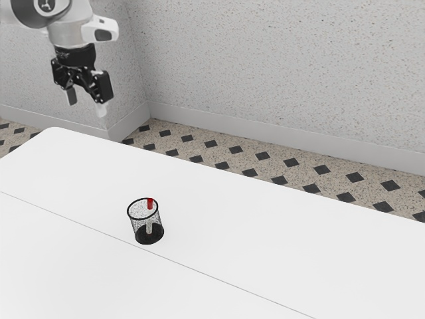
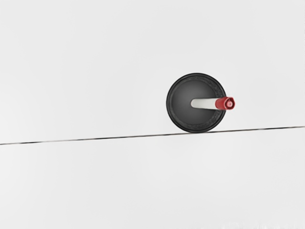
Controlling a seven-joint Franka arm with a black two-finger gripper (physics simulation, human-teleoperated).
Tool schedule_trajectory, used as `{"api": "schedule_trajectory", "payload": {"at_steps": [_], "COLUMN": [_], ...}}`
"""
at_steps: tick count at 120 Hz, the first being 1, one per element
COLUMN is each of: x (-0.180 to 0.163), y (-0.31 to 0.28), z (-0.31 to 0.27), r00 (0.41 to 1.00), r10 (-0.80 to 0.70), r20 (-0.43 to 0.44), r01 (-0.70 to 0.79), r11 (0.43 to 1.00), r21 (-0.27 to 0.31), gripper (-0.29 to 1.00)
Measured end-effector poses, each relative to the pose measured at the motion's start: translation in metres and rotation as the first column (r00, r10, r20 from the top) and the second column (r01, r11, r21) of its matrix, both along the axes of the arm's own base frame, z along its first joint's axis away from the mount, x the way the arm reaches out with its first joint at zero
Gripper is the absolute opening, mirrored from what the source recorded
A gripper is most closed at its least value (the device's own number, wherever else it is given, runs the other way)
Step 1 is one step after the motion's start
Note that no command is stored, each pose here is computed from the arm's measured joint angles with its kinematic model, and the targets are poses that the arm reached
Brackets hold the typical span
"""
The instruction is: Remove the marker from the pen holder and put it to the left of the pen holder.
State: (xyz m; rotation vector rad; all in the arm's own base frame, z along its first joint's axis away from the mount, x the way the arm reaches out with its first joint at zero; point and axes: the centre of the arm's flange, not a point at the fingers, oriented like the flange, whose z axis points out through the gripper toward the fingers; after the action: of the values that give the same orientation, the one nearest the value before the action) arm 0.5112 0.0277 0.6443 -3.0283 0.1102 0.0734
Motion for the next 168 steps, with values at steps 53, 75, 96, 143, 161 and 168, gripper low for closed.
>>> {"api": "schedule_trajectory", "payload": {"at_steps": [53, 75, 96, 143, 161, 168], "x": [0.027, 0.048, 0.05, 0.06, 0.055, 0.052], "y": [-0.058, -0.062, -0.061, -0.055, -0.053, -0.052], "z": [-0.182, -0.236, -0.265, -0.29, -0.288, -0.288], "r00": [0.971, 0.981, 0.988, 0.99, 0.99, 0.989], "r10": [-0.084, -0.1, -0.111, -0.136, -0.14, -0.142], "r20": [-0.225, -0.169, -0.109, -0.047, -0.032, -0.03], "r01": [0.074, 0.088, 0.102, 0.132, 0.136, 0.138], "r11": [0.996, 0.993, 0.991, 0.987, 0.986, 0.986], "r21": [-0.05, -0.075, -0.085, -0.089, -0.094, -0.095], "gripper": [0.7, 0.69, 0.69, 0.66, 0.66, 0.66]}}
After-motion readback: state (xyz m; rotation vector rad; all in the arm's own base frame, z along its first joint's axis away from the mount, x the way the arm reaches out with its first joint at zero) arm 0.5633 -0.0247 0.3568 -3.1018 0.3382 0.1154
